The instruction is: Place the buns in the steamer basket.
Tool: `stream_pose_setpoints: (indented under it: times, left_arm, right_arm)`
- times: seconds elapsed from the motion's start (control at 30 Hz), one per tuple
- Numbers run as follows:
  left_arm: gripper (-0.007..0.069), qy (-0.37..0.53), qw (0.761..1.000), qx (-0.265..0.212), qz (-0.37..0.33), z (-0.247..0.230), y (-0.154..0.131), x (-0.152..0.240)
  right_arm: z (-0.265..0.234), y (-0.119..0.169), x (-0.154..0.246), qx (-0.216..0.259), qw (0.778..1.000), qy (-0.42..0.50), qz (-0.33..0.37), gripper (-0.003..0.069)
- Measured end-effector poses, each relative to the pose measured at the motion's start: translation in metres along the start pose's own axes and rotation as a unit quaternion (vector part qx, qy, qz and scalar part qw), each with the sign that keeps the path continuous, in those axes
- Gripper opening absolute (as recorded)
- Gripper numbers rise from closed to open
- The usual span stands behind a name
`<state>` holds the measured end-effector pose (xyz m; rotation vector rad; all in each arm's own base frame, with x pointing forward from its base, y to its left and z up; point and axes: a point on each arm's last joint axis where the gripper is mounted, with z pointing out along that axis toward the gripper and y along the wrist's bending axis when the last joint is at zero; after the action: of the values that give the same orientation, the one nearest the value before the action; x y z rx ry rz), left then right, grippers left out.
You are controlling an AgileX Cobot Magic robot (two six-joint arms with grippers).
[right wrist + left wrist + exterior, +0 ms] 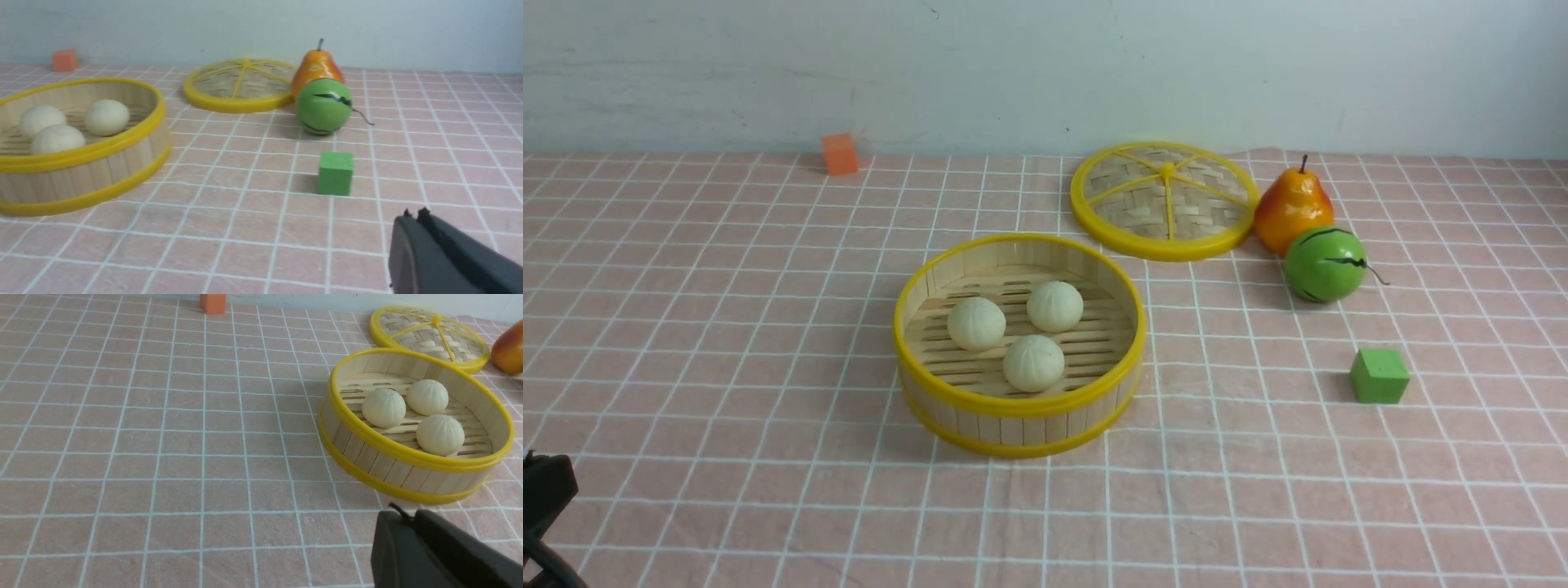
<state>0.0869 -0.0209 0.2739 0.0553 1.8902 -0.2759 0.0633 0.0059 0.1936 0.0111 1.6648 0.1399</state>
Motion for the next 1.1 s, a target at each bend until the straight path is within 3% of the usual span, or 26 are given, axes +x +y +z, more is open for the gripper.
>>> stream_pose_setpoints:
  times: [0.33, 1.1]
  left_arm:
    - [0.0056, 0.001, 1.000, -0.001, 0.000, 0.000, 0.000, 0.000]
    - [0.0068, -0.005, 1.000, 0.005, 0.000, 0.001, 0.001, 0.009]
  right_arm:
    - [-0.009, -0.005, 0.020, 0.040, 0.992, 0.100, 0.060, -0.0010]
    - [-0.010, -0.004, 0.021, 0.039, 0.991, 0.107, 0.067, 0.0010]
